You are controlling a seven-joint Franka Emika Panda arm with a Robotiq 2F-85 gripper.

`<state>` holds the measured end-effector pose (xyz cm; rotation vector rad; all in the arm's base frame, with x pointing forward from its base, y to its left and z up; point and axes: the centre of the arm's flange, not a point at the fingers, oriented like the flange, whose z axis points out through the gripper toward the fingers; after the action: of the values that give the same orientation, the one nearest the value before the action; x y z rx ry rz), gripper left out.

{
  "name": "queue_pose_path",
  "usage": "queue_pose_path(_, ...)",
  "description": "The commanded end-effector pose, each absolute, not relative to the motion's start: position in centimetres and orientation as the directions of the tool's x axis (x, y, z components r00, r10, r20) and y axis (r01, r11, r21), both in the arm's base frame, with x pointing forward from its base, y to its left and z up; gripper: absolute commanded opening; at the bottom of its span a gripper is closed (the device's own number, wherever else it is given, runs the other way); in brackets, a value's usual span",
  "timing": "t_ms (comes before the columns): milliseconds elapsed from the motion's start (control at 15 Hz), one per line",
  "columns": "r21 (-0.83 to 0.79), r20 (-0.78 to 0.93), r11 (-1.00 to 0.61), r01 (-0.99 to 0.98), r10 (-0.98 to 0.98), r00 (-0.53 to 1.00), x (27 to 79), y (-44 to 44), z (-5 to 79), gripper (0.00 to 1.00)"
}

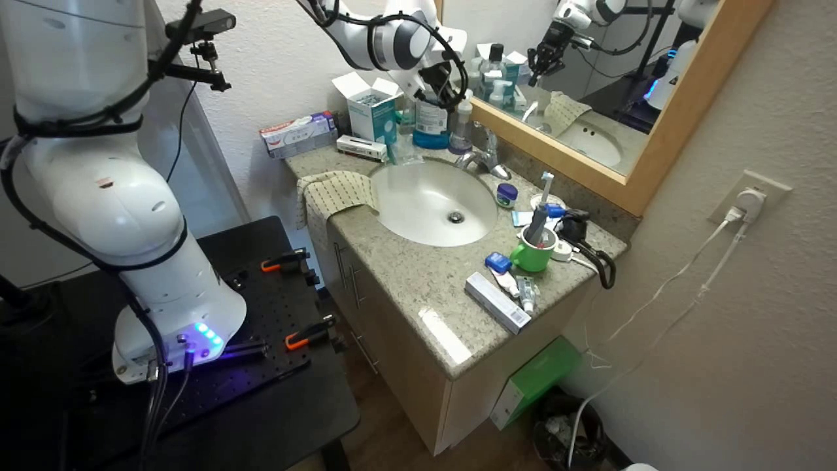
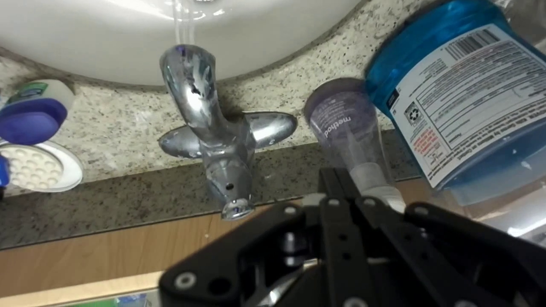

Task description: Push the handle of the tap to the right and then push up

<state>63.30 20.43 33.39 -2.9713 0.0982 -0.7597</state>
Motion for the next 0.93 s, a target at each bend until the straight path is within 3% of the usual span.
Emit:
queue_pose_path(0, -0.082, 0.522, -0.995, -0.061, -0.095, 0.847, 65.5, 21.5, 33.0, 0.01)
queue_pose_path(867, -0.055, 0.537, -0.988, -0.145, -0.151, 0.83, 69.0, 21.1, 31.2, 0.0)
